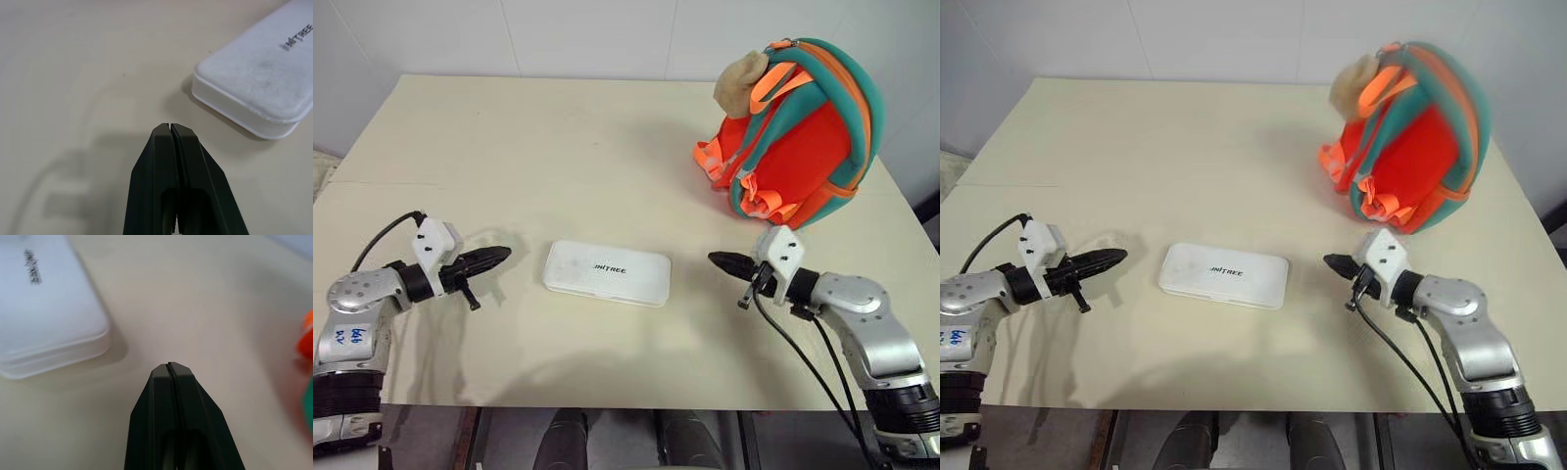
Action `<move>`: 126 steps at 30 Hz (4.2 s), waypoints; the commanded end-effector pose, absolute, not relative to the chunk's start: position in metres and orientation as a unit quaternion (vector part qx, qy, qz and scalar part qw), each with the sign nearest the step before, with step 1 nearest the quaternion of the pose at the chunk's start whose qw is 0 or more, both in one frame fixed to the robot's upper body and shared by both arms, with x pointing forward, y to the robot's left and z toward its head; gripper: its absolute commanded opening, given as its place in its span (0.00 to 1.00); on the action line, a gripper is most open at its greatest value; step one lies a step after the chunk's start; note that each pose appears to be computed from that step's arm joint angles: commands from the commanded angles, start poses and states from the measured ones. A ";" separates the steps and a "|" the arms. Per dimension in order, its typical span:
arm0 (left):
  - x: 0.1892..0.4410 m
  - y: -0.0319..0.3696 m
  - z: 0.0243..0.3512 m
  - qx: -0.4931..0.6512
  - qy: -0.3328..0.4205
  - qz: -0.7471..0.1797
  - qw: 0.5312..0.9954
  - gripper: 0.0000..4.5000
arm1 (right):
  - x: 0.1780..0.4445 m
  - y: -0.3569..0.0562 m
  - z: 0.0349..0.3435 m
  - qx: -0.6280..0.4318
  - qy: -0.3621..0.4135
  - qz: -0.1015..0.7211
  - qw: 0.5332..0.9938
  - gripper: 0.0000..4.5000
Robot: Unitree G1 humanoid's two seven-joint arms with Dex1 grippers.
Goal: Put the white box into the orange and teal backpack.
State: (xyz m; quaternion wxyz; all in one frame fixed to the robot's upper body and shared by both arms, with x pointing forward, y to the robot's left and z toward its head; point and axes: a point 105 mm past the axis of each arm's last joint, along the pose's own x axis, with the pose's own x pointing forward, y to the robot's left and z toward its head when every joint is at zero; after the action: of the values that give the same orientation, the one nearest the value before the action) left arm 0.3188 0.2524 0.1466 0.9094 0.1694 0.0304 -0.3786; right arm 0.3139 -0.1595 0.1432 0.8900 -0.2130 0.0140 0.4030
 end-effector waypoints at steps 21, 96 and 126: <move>0.316 0.190 0.114 0.111 0.055 -0.442 0.889 0.01 | 0.321 -0.121 0.117 -0.178 0.038 0.419 0.890 0.00; 0.313 0.174 0.109 -0.222 0.339 -0.488 0.773 1.00 | 0.294 -0.134 0.143 -0.134 0.164 0.512 0.833 1.00; 0.312 0.121 0.127 -0.356 0.366 -0.545 0.665 1.00 | 0.283 -0.125 0.141 -0.110 0.142 0.546 0.818 1.00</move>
State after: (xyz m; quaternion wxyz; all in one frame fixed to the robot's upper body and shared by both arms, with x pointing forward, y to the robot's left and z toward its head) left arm 0.3130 0.1270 0.1262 0.6789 -0.3394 0.3616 -0.5414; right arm 0.2850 -0.1257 0.1407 0.8201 -0.1130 0.1472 0.5413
